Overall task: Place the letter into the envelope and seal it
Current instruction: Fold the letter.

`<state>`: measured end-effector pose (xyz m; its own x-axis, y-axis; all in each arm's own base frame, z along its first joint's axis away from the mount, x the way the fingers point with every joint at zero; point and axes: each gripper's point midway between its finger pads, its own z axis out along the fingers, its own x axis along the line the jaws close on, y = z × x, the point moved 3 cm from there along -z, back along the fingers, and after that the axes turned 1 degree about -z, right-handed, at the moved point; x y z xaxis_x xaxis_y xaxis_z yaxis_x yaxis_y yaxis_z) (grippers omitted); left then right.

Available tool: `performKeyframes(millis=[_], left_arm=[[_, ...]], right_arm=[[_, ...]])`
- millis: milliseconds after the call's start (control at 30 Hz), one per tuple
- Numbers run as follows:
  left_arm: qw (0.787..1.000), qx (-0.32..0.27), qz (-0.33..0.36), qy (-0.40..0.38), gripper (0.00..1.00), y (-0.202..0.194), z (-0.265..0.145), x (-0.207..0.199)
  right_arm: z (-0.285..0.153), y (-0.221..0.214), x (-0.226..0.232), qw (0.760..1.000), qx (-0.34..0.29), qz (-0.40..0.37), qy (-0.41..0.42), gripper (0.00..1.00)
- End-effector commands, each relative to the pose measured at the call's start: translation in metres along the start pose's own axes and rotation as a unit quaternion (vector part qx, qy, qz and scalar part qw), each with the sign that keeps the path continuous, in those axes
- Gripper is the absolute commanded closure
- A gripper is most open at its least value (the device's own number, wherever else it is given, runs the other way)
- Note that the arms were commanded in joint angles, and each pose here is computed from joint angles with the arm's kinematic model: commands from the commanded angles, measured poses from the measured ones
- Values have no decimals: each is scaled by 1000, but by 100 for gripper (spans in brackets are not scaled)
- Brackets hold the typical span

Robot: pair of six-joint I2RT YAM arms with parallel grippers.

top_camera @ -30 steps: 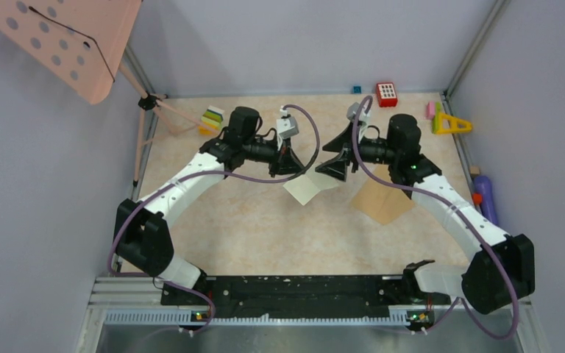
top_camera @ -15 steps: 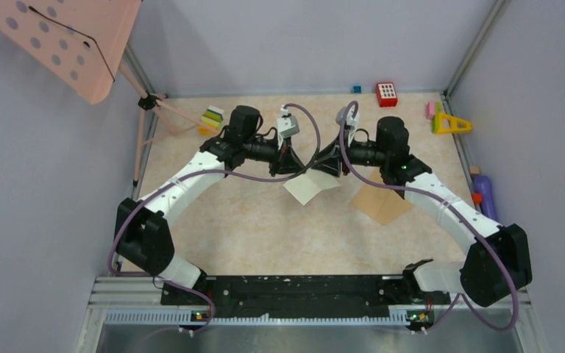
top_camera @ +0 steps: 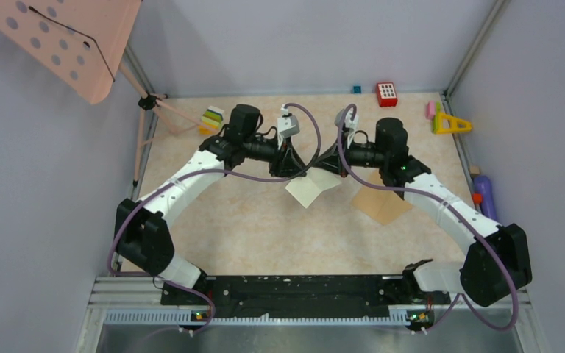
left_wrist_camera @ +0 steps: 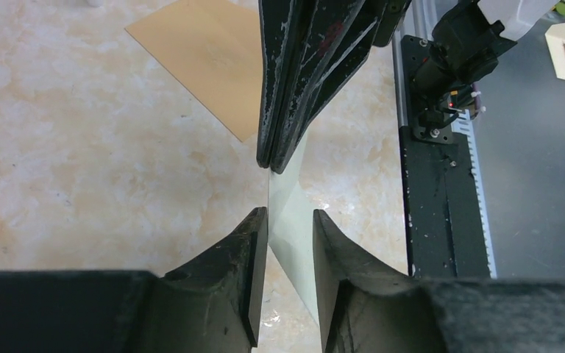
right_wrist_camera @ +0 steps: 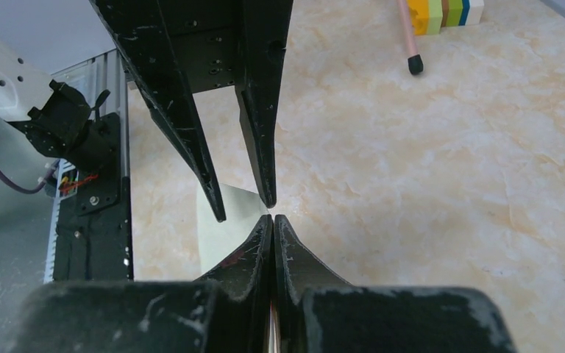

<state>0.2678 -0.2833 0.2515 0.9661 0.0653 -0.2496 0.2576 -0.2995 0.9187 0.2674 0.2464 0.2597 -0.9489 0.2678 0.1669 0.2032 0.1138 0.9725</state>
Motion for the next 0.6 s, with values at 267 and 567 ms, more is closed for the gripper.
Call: performKeyframes(millis=[267, 567], left_arm=[[999, -32, -6, -7, 60, 29, 2, 1], [999, -30, -11, -31, 64, 25, 8, -4]], right_arm=[[-6, 9, 20, 999, -18, -31, 34, 100], [-6, 10, 21, 999, -21, -30, 36, 100]])
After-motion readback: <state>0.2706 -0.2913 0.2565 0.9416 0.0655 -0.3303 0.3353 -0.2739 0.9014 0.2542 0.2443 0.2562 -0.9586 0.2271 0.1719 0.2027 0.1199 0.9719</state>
